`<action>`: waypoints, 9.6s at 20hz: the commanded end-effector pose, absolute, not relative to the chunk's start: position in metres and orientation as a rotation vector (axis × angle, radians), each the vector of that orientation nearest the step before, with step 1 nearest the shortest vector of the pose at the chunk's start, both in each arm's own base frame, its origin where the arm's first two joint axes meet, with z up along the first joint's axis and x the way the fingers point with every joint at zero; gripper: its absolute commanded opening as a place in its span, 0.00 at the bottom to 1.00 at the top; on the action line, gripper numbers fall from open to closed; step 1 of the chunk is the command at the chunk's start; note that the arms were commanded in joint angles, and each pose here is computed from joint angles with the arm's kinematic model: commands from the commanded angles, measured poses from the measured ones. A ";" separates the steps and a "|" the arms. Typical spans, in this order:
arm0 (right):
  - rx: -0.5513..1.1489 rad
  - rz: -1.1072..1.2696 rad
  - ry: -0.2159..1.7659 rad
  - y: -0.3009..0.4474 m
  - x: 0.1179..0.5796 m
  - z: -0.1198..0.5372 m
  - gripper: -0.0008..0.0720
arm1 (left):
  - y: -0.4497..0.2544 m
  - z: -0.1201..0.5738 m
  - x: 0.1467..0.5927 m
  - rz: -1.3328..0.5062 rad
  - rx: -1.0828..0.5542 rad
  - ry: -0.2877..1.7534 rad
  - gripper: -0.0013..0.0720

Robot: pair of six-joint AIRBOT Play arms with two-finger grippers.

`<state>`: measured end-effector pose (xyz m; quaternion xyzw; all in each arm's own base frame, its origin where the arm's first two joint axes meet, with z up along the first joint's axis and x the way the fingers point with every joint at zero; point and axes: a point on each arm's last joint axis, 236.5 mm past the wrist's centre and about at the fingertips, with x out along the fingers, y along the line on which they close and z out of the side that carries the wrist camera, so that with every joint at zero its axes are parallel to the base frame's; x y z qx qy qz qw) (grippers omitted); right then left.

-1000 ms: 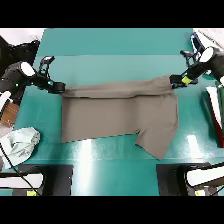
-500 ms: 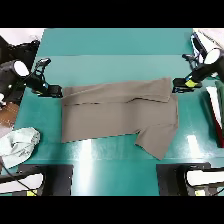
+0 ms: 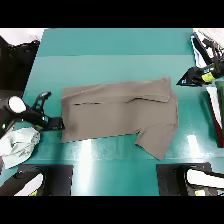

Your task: Fold the shirts.

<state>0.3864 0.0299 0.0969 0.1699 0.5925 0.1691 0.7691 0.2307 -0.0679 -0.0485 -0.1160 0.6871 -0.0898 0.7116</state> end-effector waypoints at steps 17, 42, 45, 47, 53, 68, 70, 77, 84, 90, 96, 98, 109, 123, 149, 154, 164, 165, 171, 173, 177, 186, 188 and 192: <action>0.378 0.422 1.342 0.038 0.366 0.103 0.42 | -0.086 -0.087 0.189 -0.181 -0.404 1.570 0.05; 0.731 0.035 1.652 0.046 0.167 -0.101 0.42 | -0.097 -0.016 0.252 -0.303 -0.353 1.370 0.05; 0.691 0.033 1.632 0.048 0.175 -0.107 0.22 | -0.097 -0.016 0.251 -0.304 -0.353 1.374 0.05; 0.657 0.035 1.610 0.045 0.176 -0.102 0.08 | -0.097 -0.017 0.250 -0.311 -0.345 1.378 0.05; 0.460 -0.030 1.588 -0.003 0.155 -0.021 0.04 | -0.100 0.015 0.224 -0.357 -0.311 1.346 0.05; 0.221 0.118 1.318 0.027 0.324 0.030 0.03 | -0.076 0.055 0.313 -0.195 -0.373 0.923 0.05; 0.215 0.123 1.306 0.029 0.350 0.028 0.04 | -0.072 0.045 0.332 -0.167 -0.389 0.912 0.05; 0.218 0.120 1.302 0.024 0.416 0.014 0.04 | -0.060 0.010 0.387 -0.097 -0.409 0.916 0.05; 0.316 0.245 1.266 0.043 0.455 0.018 0.64 | -0.061 0.002 0.395 -0.095 -0.408 0.948 0.93; 0.502 0.398 1.348 0.014 0.420 0.036 0.69 | -0.078 0.000 0.362 -0.165 -0.405 1.123 0.89; 0.598 0.340 1.392 -0.045 0.385 -0.015 0.98 | -0.102 0.005 0.346 -0.233 -0.506 1.195 0.09; 0.633 0.366 1.446 -0.047 0.374 -0.036 0.98 | -0.110 0.008 0.344 -0.254 -0.542 1.202 0.09; 0.757 0.549 1.453 -0.009 0.388 -0.076 0.96 | -0.128 0.014 0.329 -0.342 -0.571 1.252 0.05; 0.613 0.676 1.258 0.052 0.408 0.033 0.03 | -0.231 0.051 0.373 -0.541 -0.418 1.079 0.05; 0.241 1.072 1.070 0.297 0.396 0.198 0.03 | -0.271 0.021 0.486 -0.532 -0.206 1.138 0.05; 0.232 1.121 1.070 0.339 0.389 0.186 0.03 | -0.149 0.126 0.489 -0.393 -0.123 0.976 0.05; 0.161 1.269 0.987 0.507 0.358 0.086 0.38 | -0.067 0.202 0.444 -0.268 -0.109 0.904 0.05; 0.149 1.310 0.965 0.524 0.347 0.083 0.64 | -0.067 0.201 0.443 -0.269 -0.109 0.908 0.05; 0.061 1.245 0.978 0.478 0.364 0.086 0.82 | -0.067 0.198 0.438 -0.271 -0.105 0.932 0.05; 0.037 1.138 1.041 0.415 0.389 0.075 0.82 | -0.067 0.197 0.438 -0.273 -0.106 0.934 0.05; 0.192 0.921 1.185 0.302 0.425 0.053 0.82 | -0.093 0.175 0.426 -0.375 -0.181 1.006 0.05; 0.351 0.801 1.264 0.239 0.423 0.029 0.82 | -0.134 0.005 0.369 -0.365 -0.264 1.325 0.73; 0.338 0.818 1.270 0.248 0.418 0.029 0.82 | -0.130 -0.015 0.361 -0.343 -0.266 1.351 0.73; 0.317 0.841 1.260 0.264 0.413 0.029 0.82 | -0.137 -0.034 0.358 -0.332 -0.341 1.348 0.72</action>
